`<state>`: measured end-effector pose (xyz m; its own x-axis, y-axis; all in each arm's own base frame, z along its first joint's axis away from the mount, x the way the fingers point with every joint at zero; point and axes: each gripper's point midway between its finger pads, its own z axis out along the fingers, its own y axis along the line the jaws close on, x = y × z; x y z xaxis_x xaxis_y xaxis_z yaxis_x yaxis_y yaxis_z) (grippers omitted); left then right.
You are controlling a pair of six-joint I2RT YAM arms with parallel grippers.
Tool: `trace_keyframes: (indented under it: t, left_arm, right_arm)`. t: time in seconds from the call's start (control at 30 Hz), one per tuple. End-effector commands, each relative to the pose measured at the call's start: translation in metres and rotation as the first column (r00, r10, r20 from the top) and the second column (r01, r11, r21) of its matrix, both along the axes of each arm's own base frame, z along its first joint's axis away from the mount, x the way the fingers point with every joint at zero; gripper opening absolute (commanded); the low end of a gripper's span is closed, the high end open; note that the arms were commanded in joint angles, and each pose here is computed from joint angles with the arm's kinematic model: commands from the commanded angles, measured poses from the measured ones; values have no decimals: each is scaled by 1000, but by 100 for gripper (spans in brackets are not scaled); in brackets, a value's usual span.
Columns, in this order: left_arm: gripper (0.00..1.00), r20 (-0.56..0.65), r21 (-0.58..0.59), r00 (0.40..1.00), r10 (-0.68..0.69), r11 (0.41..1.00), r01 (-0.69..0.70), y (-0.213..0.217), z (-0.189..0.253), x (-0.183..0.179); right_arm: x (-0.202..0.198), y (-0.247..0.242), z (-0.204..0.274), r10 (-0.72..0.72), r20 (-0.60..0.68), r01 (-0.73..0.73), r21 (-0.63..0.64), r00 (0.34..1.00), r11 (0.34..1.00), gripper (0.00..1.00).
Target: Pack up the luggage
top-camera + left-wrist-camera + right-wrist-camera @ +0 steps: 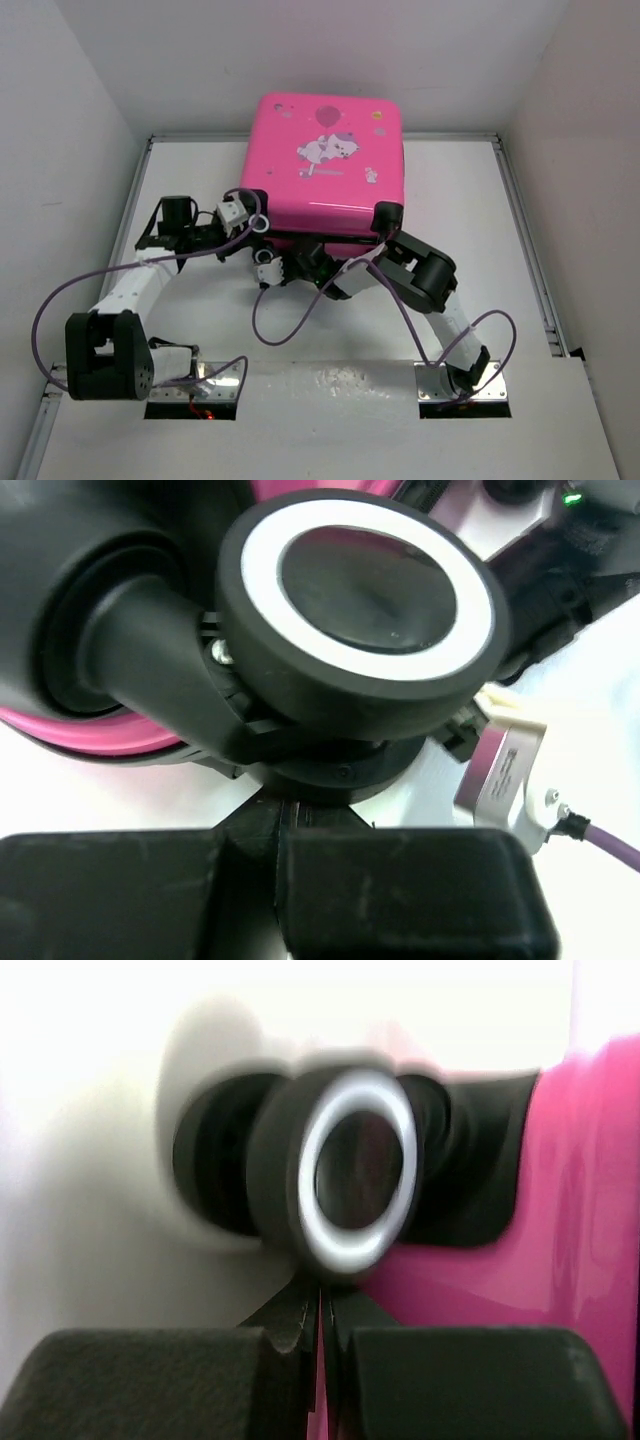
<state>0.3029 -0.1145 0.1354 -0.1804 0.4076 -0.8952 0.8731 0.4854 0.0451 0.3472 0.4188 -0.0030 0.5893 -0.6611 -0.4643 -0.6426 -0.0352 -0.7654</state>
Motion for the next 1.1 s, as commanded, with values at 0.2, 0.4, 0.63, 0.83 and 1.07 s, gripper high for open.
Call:
trace_keyframes:
  t: [0.2,0.4,0.63,0.83,1.07]
  left_arm:
    - [0,158,-204,982,104,976,-71,-38,57,10]
    - [0,137,-204,971,196,965,-166,-31,54,27]
    - [0,139,-193,975,173,970,-145,-40,55,34]
    - [0,155,-160,982,105,984,-80,-55,54,33]
    - [0,152,-128,986,75,990,-55,-71,47,29]
  right_arm:
    - [-23,-81,126,-94,-522,315,352,848,881,9]
    - [-38,-181,223,-179,-750,684,441,636,582,1]
    - [13,-363,221,-397,-890,963,265,223,-54,0]
    - [26,-408,121,-271,-952,966,-76,-144,-247,0]
    - [-5,-362,48,-68,-915,898,-373,-398,-235,0]
